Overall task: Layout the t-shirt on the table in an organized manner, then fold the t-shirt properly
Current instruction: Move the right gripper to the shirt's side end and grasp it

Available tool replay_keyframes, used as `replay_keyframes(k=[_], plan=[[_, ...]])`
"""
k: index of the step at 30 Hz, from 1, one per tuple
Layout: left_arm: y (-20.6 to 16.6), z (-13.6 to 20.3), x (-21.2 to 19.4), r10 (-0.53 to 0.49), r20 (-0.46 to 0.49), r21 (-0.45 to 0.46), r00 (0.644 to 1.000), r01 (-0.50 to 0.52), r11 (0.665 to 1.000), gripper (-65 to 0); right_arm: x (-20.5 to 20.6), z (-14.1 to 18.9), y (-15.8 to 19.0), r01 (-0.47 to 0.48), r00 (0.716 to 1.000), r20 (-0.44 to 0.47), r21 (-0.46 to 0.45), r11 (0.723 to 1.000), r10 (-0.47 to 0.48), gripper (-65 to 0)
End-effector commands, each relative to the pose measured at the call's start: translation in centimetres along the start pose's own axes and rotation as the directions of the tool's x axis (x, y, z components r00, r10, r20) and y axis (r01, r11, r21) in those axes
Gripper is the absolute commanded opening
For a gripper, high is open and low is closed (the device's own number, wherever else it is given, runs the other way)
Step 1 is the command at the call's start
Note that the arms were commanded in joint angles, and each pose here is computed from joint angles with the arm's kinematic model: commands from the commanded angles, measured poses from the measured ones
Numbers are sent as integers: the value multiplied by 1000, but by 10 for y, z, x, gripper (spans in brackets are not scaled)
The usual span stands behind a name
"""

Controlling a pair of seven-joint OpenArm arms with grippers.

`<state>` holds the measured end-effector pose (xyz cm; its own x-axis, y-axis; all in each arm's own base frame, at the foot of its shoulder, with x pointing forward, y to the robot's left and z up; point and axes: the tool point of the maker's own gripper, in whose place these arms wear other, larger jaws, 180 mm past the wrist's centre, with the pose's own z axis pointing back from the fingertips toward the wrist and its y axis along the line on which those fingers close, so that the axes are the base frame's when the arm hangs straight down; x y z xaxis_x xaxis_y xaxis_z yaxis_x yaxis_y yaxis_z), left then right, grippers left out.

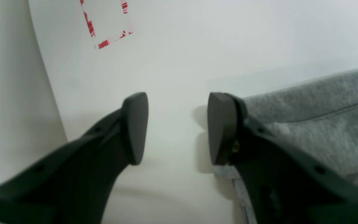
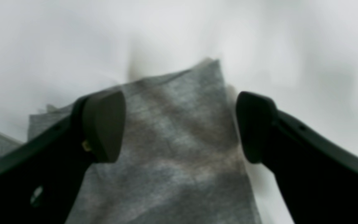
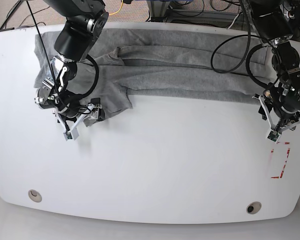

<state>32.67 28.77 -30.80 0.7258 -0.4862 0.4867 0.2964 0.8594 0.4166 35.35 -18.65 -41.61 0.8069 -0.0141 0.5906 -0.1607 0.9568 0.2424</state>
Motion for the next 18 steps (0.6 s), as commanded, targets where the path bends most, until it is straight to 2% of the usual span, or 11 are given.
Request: replay_keyframes(k=[1,3,5,7,8,11,13,18], plan=[[11,6,13,-5,42,33,999,4,999,-363,8,-2,7,-1,1000,14,11,1000,1,-117],[11,6,13,-5,42,33,999,4,999,-363,7,-3,11,2,1000,13,18,1000,-2,-155],[11,6,13,-5,42,33,999,4,999,-363,7,-4,12,3,1000,13,21,1000,-3,-231],[11,6,13,-5,42,33,999,4,999,-363,7,-4,12,3,1000,13,21,1000,-3,-333],[11,6,13,-5,44,33,999,4,999,-363,7,-4,12,3,1000,10,21,1000,-3,-441],[11,7,16,-6,62,33,998,4,999,-363,4,-4,12,2,1000,-7,21,1000,-2,-606],[11,6,18,-5,75,31,997,3,1000,-363,2,-3,12,-2,1000,-30,20,1000,3,-642],[11,6,20,-6,85,32,996,3,999,-363,5,12,8,-42,997,-64,-20,999,40,-642]])
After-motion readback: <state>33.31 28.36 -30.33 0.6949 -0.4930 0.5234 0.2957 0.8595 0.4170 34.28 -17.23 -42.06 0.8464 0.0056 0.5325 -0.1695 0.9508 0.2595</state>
